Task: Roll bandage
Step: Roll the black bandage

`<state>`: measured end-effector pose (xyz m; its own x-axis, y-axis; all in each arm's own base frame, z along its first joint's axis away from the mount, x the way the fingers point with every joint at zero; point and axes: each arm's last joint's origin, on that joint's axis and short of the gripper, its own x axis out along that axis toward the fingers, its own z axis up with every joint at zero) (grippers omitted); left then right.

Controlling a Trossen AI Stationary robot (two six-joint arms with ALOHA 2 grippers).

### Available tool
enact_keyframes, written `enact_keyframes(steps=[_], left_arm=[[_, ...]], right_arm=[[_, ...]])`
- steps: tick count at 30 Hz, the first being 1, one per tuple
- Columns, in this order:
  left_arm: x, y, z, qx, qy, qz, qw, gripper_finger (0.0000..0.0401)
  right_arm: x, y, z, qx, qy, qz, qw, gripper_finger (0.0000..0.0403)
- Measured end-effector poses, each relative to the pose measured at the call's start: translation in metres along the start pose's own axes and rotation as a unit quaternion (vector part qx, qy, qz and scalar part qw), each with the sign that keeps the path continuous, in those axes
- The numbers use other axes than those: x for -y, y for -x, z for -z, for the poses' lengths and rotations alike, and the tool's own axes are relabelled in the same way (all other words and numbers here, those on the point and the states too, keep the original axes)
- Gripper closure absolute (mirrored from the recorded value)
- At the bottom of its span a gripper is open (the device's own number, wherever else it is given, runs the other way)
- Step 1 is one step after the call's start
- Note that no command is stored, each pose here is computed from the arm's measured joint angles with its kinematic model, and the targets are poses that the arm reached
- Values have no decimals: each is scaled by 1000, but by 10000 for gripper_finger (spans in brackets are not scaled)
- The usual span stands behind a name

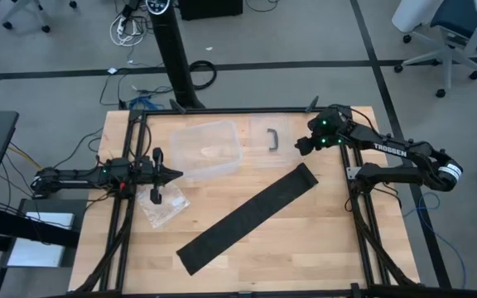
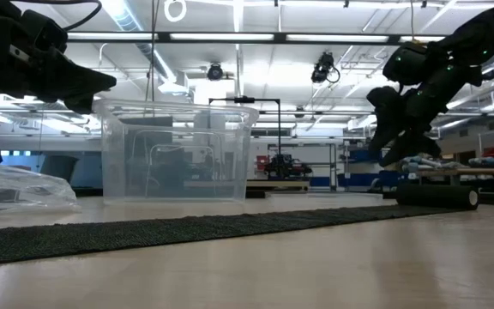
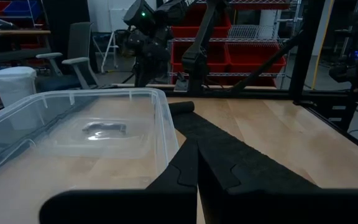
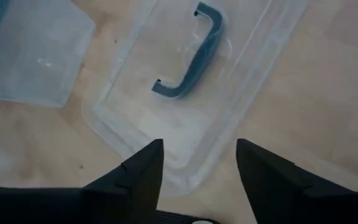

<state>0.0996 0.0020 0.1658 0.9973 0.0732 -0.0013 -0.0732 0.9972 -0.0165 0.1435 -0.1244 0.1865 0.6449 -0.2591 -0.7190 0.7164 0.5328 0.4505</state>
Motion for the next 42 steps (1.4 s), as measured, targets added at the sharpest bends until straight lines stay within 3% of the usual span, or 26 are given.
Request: enact_keyframes(steps=[5,9,12,16,19,21,33,39,42], left_arm=[[0,0,0,0,0,0,1000,397],[0,0,0,0,0,0,1000,397],[0,0,0,0,0,1,1000,397],[0,0,0,0,0,0,1000,397],[0,0,0,0,0,0,1000,397],[0,0,0,0,0,1,1000,397],[0,0,-1,3,7,1,1000,397],[5,1,-12,60,8,90,994,397],[6,1,-13,43,7,101,994,397]], right_arm=[[-9,6,-11,9,81,-36,996,169],[-30,16,-20,4,171,-68,983,177],[-46,23,-21,-21,224,-77,971,204],[-59,29,-7,-85,257,-54,961,286],[-62,31,9,-136,260,-2,956,369],[-65,32,18,-157,257,33,953,392],[-75,39,51,-191,251,138,939,401],[-70,30,69,-204,255,141,935,401],[-67,26,74,-199,254,146,935,402]])
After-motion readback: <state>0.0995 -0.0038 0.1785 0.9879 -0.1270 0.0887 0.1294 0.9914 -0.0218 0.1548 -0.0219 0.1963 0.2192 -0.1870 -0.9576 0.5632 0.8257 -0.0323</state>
